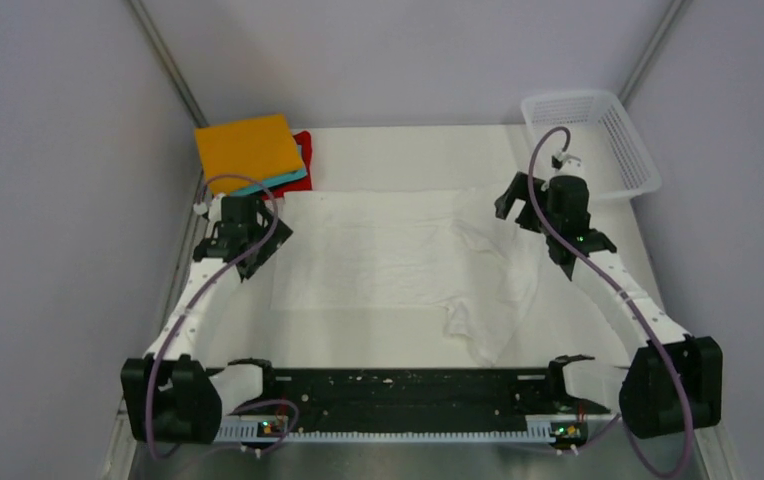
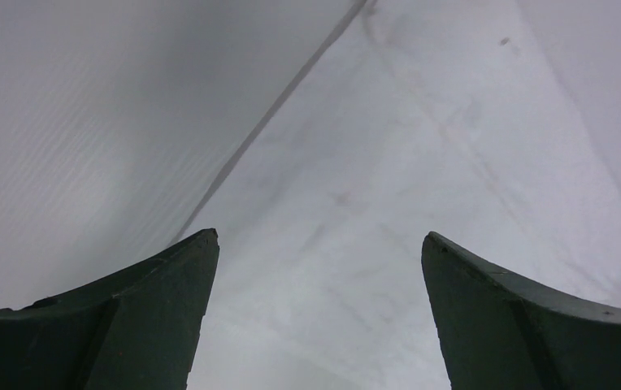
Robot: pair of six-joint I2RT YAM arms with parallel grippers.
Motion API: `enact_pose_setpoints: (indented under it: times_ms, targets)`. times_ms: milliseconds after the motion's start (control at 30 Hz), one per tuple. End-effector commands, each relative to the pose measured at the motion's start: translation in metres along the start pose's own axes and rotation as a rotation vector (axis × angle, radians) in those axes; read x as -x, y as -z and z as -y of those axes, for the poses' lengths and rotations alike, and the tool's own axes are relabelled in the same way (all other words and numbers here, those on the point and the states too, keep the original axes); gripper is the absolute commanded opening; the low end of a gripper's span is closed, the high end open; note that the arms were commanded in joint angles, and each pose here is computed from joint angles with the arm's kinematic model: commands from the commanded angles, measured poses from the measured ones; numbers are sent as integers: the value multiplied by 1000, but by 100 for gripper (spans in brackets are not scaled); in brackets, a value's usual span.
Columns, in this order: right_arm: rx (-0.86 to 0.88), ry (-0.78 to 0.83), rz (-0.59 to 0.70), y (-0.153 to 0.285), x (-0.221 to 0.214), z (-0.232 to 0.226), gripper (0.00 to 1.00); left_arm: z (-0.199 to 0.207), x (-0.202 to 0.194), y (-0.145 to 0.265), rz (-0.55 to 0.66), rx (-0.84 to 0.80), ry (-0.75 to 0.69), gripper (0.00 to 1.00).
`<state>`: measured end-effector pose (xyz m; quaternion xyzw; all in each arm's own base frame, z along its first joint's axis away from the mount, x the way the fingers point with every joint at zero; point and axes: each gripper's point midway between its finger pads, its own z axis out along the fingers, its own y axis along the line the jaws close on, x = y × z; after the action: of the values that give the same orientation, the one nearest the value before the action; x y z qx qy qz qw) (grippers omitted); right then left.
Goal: Fold and stack the t-shirts
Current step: Grab the side of the flattened tshirt closest away from the robot with both arms
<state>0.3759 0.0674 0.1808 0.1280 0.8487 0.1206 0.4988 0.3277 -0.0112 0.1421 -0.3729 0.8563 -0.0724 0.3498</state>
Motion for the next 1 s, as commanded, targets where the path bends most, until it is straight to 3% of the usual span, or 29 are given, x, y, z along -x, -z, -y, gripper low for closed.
enact_pose_setpoints:
  times_ms: [0,233,333,467,667,867,900,967]
  targets:
    - [145,-40,22,25,-14,-18,99,-70,-47,13,0,144,93,99]
    - [178,-32,24,44,-27,-16,99,-110,-97,23,-26,121,189,95]
    - [169,-30,15,42,-31,-14,99,-106,-108,19,-55,77,212,94]
    - [170,-24,9,41,-33,-13,99,-112,-116,6,-91,133,227,85]
    - [133,-24,25,42,-32,-6,99,-113,-132,-13,-177,179,224,59]
    - [111,-22,34,44,-33,-1,99,-118,-130,-26,-163,237,222,30]
    - [108,-22,33,44,-33,0,99,-121,-128,-28,-155,252,216,29]
    - [111,-19,30,44,-34,0,99,-123,-126,-30,-146,272,208,15]
